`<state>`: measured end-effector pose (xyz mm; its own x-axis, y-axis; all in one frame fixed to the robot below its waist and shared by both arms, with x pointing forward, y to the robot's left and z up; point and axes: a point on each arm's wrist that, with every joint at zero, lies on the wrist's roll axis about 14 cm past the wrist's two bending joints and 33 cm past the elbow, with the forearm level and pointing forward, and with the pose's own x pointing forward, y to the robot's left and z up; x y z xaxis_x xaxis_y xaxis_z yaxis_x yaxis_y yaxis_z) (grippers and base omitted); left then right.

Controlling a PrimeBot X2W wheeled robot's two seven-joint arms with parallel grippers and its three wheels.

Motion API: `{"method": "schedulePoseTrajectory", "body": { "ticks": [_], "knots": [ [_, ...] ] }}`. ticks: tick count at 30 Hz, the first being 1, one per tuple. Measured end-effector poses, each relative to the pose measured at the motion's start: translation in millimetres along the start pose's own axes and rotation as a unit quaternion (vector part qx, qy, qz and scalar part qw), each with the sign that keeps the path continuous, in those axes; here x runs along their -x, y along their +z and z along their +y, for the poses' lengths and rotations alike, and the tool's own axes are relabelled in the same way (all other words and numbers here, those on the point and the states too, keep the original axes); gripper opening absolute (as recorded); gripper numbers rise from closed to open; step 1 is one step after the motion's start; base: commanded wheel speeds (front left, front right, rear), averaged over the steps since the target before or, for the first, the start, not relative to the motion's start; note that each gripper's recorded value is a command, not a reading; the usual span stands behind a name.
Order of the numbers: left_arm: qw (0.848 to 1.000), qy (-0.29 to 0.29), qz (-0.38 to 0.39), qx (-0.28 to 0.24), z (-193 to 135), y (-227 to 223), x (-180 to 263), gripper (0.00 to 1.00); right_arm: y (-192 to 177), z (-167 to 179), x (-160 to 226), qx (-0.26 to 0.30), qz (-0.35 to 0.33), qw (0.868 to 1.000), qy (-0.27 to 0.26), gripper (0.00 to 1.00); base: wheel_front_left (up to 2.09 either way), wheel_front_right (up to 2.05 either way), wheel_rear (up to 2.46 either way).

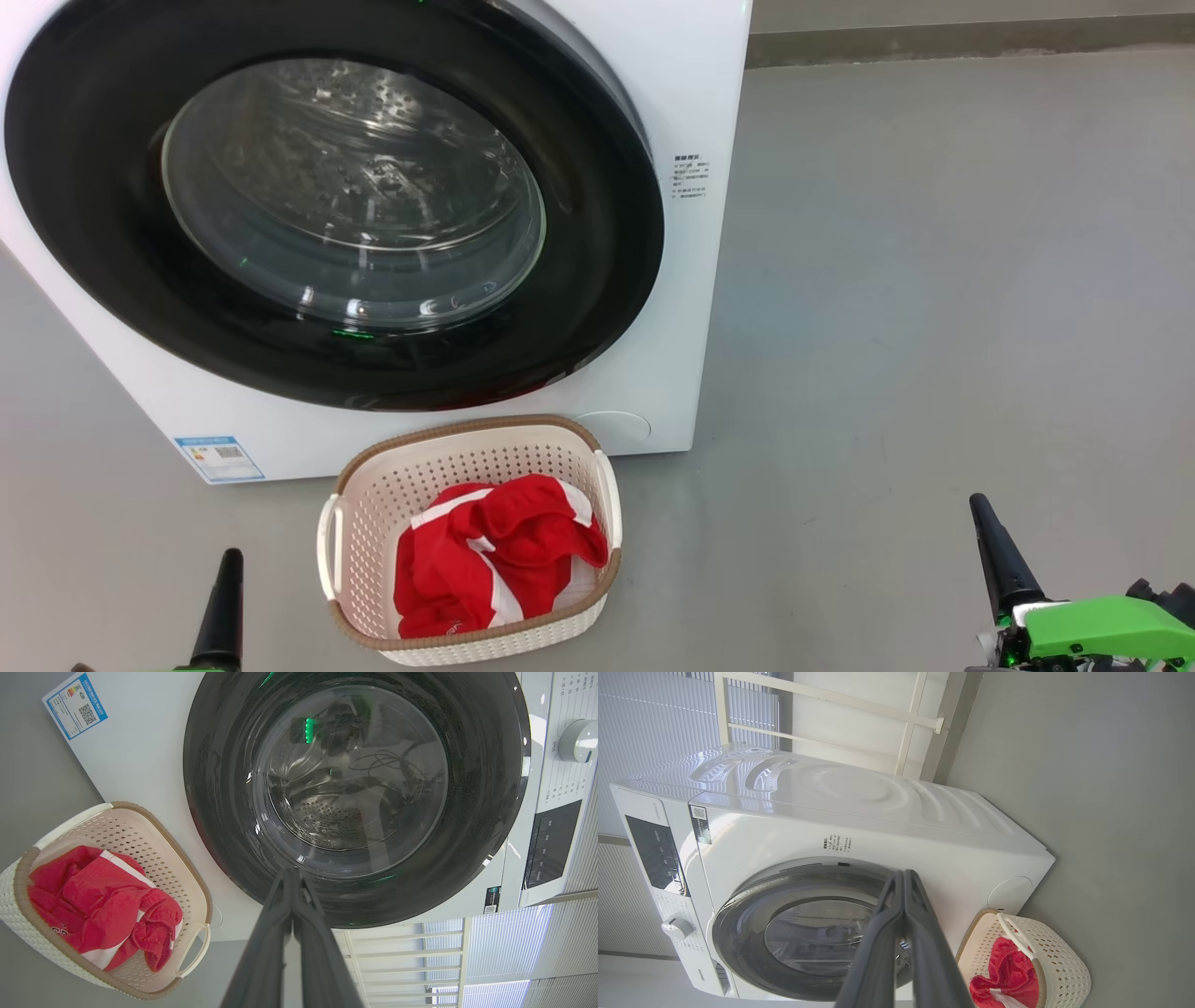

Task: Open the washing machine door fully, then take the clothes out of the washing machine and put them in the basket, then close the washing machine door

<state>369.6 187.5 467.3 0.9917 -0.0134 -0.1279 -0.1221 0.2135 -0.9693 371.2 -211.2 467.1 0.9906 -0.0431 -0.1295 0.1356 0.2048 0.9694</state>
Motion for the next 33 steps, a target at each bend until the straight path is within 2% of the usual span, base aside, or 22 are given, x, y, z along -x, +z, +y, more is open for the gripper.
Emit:
{"method": "schedulePoseTrajectory", "body": {
  "ticks": [19,33],
  "knots": [
    [0.994,-0.023,0.004,0.108,-13.1,1.8,-4.5,0.0,1.3,13.6,-1.7,-0.101,0.002,0.995,0.025,0.0,0.0,0.0,0.0],
    [0.993,-0.029,0.004,0.112,-16.8,2.7,-6.6,0.0,1.1,14.3,-1.7,-0.107,0.001,0.994,0.026,0.0,0.0,0.0,0.0]
  ]
}}
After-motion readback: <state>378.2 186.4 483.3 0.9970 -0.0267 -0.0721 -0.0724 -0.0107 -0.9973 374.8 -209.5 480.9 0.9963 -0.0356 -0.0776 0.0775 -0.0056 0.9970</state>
